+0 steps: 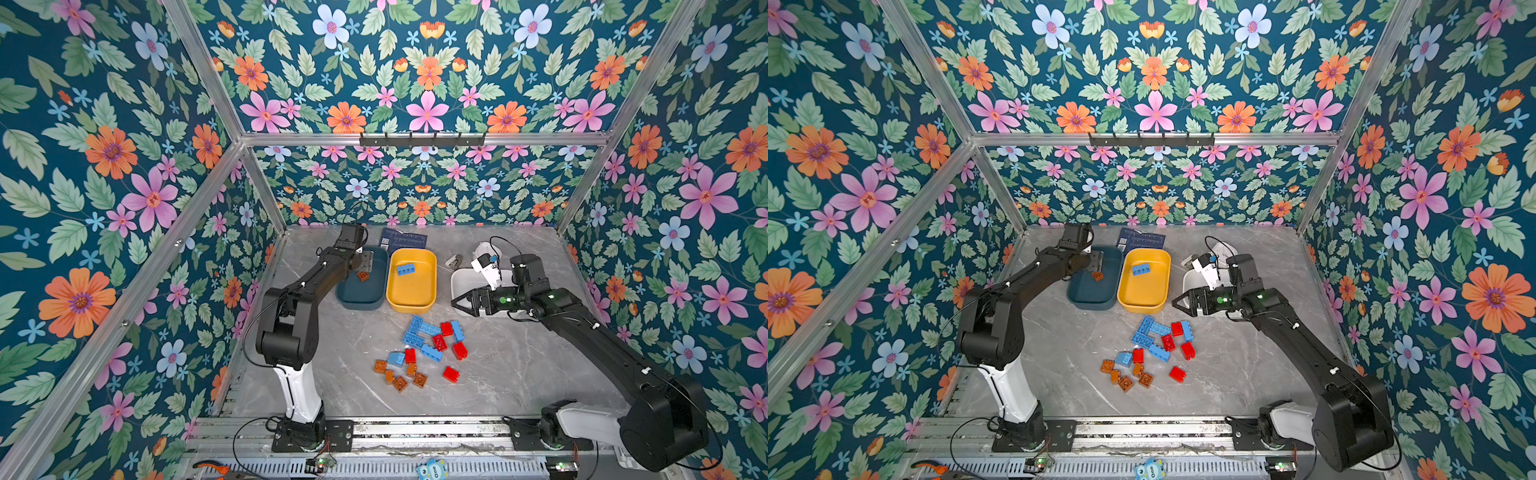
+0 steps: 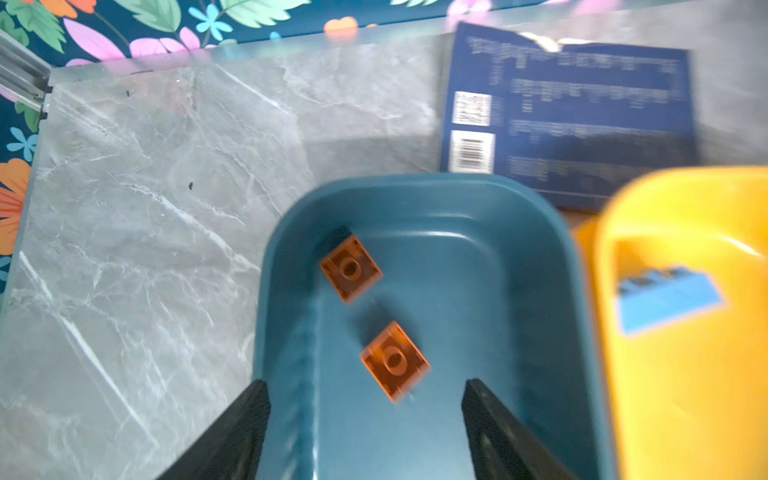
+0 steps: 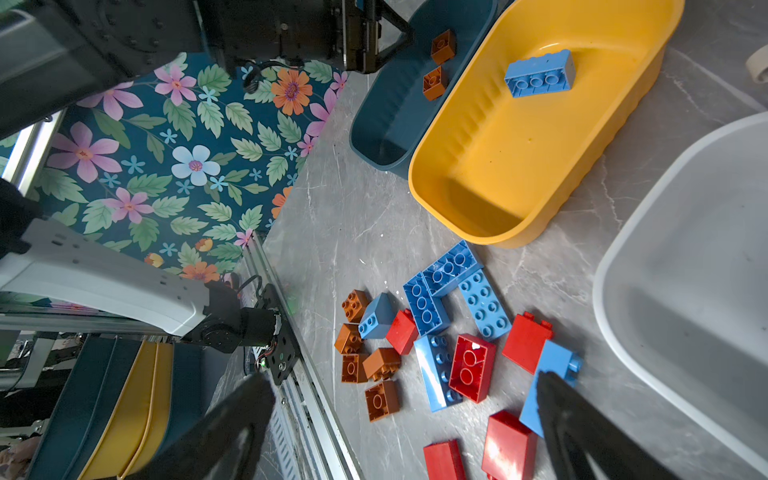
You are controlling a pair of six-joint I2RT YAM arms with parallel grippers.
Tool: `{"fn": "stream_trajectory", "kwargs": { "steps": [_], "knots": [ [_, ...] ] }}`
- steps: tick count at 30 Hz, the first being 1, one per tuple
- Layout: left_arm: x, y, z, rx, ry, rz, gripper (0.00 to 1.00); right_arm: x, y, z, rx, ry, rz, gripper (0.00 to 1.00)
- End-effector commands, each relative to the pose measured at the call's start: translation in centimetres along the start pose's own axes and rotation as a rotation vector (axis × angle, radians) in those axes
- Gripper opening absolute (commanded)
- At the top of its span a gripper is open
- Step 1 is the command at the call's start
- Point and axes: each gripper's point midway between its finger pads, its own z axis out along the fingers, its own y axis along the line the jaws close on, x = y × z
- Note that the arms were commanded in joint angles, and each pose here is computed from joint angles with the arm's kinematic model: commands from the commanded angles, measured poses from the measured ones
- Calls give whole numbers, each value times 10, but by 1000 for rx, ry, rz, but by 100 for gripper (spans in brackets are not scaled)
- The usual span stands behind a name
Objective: Sort the legos into containers by color
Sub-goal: Place the lego in the container, then pick up the lego from the middle-left of the table.
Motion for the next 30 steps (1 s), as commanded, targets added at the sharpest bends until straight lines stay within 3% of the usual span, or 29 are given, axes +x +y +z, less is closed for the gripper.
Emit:
{"fn": "stream_trajectory", "kwargs": {
  "steps": [1, 8, 15, 22, 30],
  "knots": [
    [28, -21, -25, 56, 72, -15, 76, -2, 4, 1, -23, 0, -20, 99],
    [92, -68, -83, 131, 110, -26, 76, 0, 5, 1, -29, 13, -24, 99],
    [165, -89, -119, 169, 179, -56, 74, 4, 4, 2, -35, 26, -17, 99],
    [235, -103, -133, 185, 259, -83, 68, 10, 6, 3, -55, 44, -4, 99],
    [271, -98, -124, 136, 321, -37, 58, 14, 5, 2, -51, 49, 2, 99]
  ]
}}
